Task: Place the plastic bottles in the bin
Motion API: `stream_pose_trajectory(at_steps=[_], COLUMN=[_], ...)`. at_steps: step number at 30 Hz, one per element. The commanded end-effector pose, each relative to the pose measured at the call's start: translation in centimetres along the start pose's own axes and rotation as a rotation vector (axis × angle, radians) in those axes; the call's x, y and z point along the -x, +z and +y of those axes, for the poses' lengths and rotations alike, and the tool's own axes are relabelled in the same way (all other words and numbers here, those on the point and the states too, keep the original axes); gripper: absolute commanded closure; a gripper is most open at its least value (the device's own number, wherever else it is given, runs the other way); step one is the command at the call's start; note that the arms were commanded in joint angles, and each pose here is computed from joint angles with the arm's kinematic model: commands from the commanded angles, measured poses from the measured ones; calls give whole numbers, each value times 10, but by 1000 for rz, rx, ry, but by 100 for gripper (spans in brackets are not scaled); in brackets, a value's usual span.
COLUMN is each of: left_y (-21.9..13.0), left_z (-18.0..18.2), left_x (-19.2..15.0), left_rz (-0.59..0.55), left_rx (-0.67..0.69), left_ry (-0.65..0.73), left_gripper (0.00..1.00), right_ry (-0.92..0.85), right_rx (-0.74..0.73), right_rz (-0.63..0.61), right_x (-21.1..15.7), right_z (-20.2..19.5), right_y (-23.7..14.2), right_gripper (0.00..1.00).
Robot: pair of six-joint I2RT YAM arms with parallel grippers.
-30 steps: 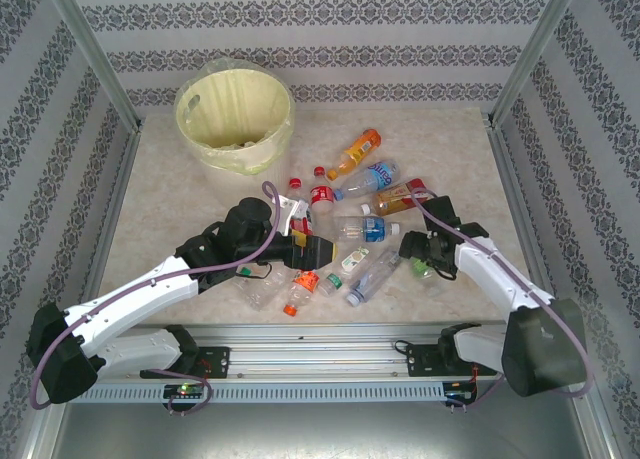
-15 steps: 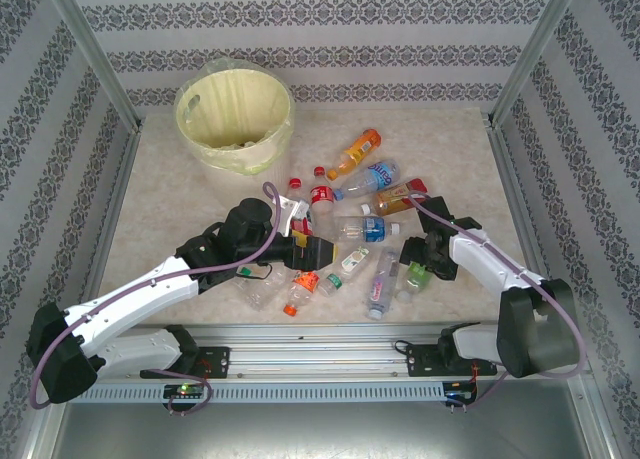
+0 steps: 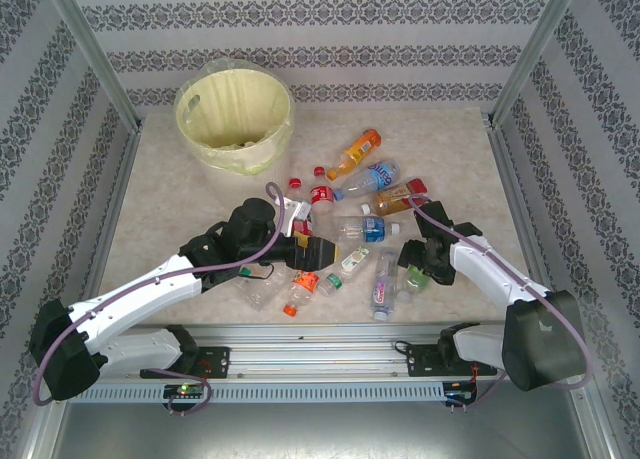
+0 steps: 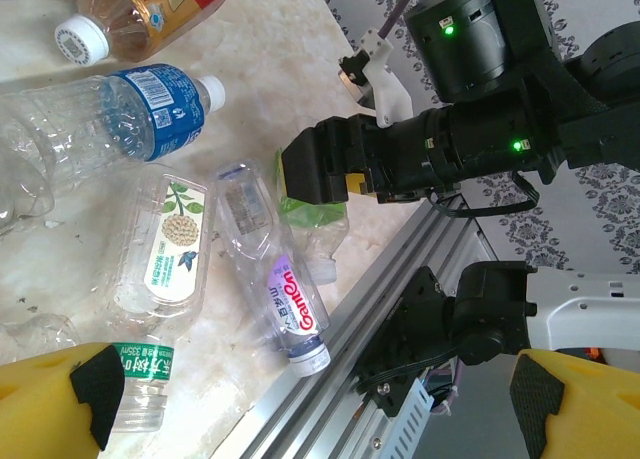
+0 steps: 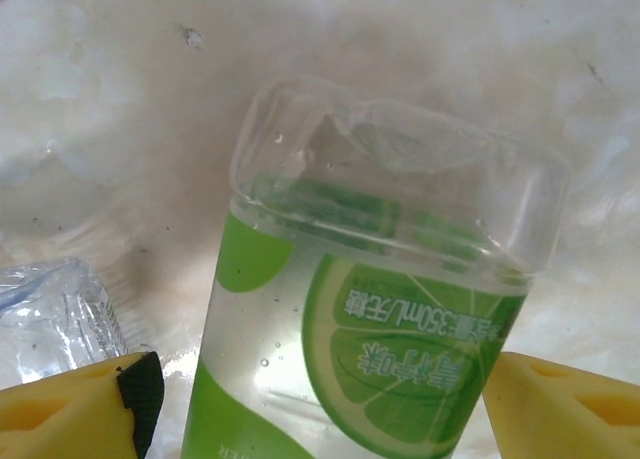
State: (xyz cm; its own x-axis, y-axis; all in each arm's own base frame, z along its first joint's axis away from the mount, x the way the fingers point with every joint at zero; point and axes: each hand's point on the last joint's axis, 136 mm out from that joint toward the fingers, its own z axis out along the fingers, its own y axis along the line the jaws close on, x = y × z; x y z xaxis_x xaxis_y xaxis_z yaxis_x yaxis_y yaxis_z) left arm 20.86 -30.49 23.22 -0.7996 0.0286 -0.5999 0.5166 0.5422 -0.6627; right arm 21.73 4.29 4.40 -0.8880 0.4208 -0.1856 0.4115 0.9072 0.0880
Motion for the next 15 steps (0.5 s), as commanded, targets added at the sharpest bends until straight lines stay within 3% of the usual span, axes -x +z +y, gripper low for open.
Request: stream_pose_trajectory(at_steps=[1, 15], left_y=[1, 8], left_z=[-10, -11], left_x=[-4, -10], left_rz=[13, 31], left_rx=[-25, -25], left_ry=[26, 27], left_gripper=[0, 0], right_ry=[28, 48], right_rx=[8, 15], right_rz=[-35, -66], right_x=[12, 37], right_z=[0, -1], right_y=[3, 5], right_gripper=[17, 28])
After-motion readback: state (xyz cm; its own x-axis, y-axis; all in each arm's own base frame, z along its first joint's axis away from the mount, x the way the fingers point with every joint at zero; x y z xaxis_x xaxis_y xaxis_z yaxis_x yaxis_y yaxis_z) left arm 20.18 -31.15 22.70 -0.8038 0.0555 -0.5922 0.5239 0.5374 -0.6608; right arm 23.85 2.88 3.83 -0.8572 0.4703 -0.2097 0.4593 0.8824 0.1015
